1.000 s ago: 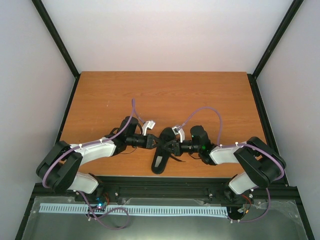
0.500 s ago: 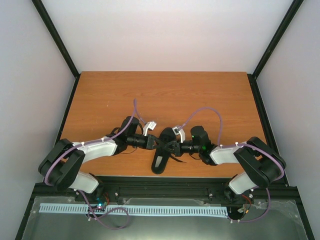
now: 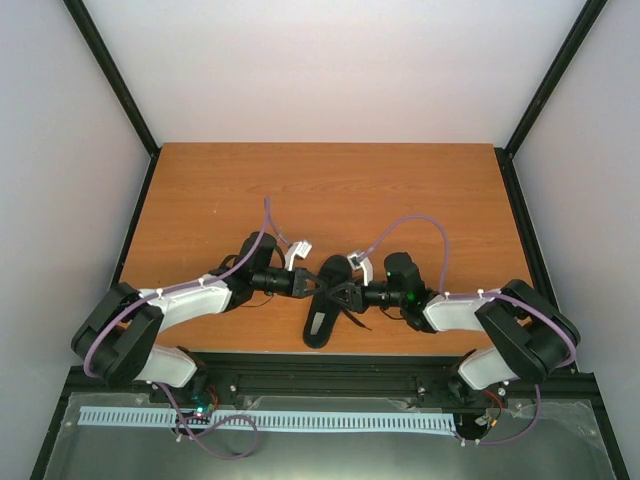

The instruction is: Tie the shoes

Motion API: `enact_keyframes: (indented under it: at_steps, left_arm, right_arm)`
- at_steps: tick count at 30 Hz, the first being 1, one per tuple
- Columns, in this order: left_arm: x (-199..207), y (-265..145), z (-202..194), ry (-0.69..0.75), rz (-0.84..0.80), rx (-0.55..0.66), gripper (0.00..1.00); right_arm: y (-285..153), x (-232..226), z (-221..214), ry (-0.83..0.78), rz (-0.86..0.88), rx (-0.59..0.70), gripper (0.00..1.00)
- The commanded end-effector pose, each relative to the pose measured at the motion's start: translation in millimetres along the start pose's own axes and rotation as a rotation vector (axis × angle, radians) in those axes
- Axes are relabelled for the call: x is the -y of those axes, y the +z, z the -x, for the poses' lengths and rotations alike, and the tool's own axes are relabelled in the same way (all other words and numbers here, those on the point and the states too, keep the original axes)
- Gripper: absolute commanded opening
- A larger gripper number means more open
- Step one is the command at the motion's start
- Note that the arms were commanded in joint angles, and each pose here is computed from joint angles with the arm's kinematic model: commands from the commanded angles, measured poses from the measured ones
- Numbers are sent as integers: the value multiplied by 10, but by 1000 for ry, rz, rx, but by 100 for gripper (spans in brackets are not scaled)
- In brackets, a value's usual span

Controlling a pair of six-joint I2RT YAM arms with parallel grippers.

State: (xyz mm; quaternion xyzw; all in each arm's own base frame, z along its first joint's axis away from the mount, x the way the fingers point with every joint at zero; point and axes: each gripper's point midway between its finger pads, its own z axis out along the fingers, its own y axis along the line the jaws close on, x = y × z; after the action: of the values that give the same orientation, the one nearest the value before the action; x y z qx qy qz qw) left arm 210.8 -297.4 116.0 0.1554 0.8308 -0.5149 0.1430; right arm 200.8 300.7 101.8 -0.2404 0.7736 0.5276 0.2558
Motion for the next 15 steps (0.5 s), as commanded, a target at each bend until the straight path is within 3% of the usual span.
enact_keyframes:
  at_steps: [1, 5, 15]
  left_arm:
    - [145, -35, 76, 30, -9, 18, 1]
    - [139, -41, 84, 30, 0, 24, 1]
    - [135, -79, 53, 42, 7, 33, 1]
  right_arm:
    - [-64, -68, 77, -56, -2, 44, 24]
    - [-108, -39, 26, -54, -28, 43, 29]
    - [-101, 49, 16, -45, -67, 46, 5]
